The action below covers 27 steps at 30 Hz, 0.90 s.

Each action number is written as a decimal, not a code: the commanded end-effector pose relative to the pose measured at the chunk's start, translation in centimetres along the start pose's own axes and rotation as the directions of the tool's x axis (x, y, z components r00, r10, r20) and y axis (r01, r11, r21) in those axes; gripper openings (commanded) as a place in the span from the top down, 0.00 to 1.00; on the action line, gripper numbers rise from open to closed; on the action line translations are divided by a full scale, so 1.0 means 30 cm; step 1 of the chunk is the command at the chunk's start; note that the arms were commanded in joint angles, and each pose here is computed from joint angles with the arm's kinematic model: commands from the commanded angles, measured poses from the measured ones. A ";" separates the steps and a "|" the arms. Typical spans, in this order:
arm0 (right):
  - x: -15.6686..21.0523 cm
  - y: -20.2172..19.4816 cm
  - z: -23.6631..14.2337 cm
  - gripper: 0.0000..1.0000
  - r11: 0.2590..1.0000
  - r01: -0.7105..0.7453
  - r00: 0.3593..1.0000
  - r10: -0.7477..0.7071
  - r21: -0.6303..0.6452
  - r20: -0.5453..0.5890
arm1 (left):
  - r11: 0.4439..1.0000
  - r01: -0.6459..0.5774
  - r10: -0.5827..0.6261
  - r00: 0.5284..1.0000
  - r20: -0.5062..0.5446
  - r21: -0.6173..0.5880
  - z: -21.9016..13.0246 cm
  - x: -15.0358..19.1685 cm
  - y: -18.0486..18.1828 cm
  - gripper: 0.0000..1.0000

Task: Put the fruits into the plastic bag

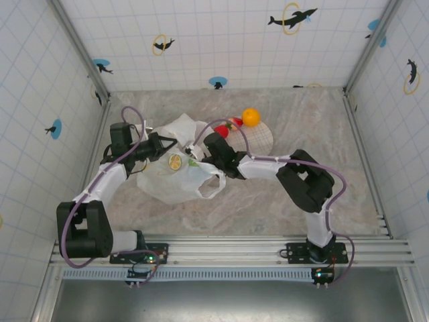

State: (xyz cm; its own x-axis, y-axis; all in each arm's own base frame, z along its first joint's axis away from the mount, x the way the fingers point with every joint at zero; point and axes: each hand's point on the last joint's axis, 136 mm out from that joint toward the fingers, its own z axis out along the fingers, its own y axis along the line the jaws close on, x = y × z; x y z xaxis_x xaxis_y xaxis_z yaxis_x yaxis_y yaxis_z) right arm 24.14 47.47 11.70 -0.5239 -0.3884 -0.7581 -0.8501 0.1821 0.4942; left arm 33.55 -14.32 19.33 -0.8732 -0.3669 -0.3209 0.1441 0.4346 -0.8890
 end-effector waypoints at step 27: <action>-0.031 0.051 0.087 0.16 0.995 -0.069 0.997 0.072 -0.069 0.037 | 0.999 -0.048 0.048 0.999 0.013 0.015 -0.009 -0.009 -0.037 1.00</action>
State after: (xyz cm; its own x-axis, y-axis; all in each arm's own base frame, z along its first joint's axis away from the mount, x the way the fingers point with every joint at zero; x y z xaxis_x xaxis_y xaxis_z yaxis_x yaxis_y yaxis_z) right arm 22.28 49.85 9.86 -0.6091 -0.3821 -0.6950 -0.7855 0.1695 0.5952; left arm 33.54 -14.28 19.50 -0.8701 -0.3686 -0.3272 0.1486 0.4369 -0.8872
